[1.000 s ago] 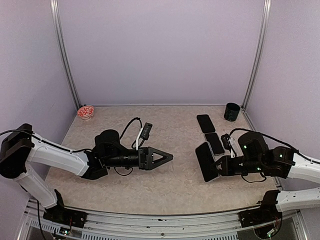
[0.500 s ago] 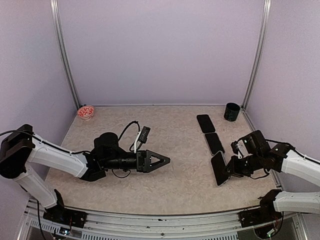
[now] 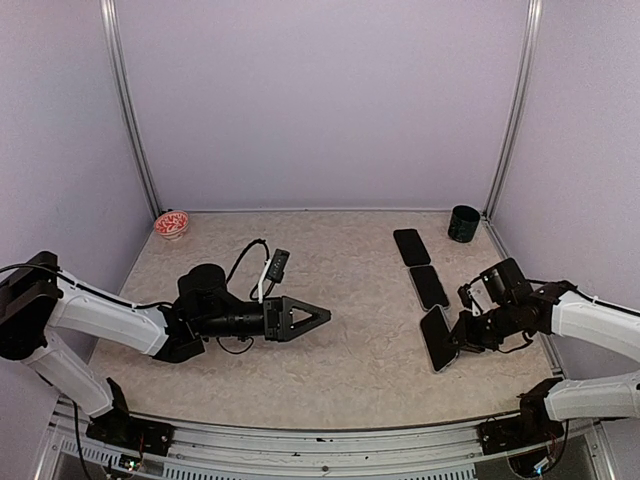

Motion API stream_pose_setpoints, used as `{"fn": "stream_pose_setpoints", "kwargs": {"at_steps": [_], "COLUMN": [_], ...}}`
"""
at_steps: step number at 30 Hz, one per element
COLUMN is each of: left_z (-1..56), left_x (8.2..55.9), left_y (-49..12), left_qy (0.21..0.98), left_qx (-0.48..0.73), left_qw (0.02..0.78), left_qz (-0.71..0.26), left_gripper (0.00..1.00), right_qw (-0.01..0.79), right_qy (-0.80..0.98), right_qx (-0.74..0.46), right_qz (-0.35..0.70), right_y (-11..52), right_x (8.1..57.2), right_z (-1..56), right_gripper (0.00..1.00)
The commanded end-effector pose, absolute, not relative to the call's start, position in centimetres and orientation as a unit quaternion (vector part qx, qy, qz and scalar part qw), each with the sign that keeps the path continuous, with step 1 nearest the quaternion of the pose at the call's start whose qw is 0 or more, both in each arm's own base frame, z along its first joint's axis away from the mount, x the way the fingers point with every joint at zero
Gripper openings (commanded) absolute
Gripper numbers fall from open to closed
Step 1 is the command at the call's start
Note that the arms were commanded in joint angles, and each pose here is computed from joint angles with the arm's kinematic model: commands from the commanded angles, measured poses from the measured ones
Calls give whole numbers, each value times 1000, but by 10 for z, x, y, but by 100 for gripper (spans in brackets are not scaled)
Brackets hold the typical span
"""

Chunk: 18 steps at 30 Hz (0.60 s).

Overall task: Put the phone into the phone case
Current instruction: Place the phone with the phone case at the center of the board.

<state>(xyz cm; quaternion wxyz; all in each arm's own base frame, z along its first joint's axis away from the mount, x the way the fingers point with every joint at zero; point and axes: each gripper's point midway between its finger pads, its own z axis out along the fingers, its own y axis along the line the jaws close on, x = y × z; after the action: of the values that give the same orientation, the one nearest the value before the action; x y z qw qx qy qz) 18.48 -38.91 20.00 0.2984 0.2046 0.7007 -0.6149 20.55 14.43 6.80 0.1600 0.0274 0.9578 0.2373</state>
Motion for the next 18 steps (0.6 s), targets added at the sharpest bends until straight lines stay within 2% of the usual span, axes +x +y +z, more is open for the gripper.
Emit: {"fn": "stream_pose_setpoints", "kwargs": {"at_steps": [1,10,15,18], "left_z": [206,209,212,212], "left_x": [186,185,184,184], "left_y": [-387,-386,-383,-380], "left_qy": [686,680,676,675], "left_qx": [212,217,221,221], "left_qw": [309,308,313,314], "left_qz": [-624,-629,-629,-629], "left_gripper": [99,99,99,99], "right_qw": [179,176,167,161], "right_qy": [958,965,969,971], "right_qx": [43,73,83,89], "right_qz": [221,179,163,150], "right_y": [137,120,115,111], "right_x": [217,214,212,210], "right_z": [68,60,54,50], "right_gripper": [1,3,13,16]}}
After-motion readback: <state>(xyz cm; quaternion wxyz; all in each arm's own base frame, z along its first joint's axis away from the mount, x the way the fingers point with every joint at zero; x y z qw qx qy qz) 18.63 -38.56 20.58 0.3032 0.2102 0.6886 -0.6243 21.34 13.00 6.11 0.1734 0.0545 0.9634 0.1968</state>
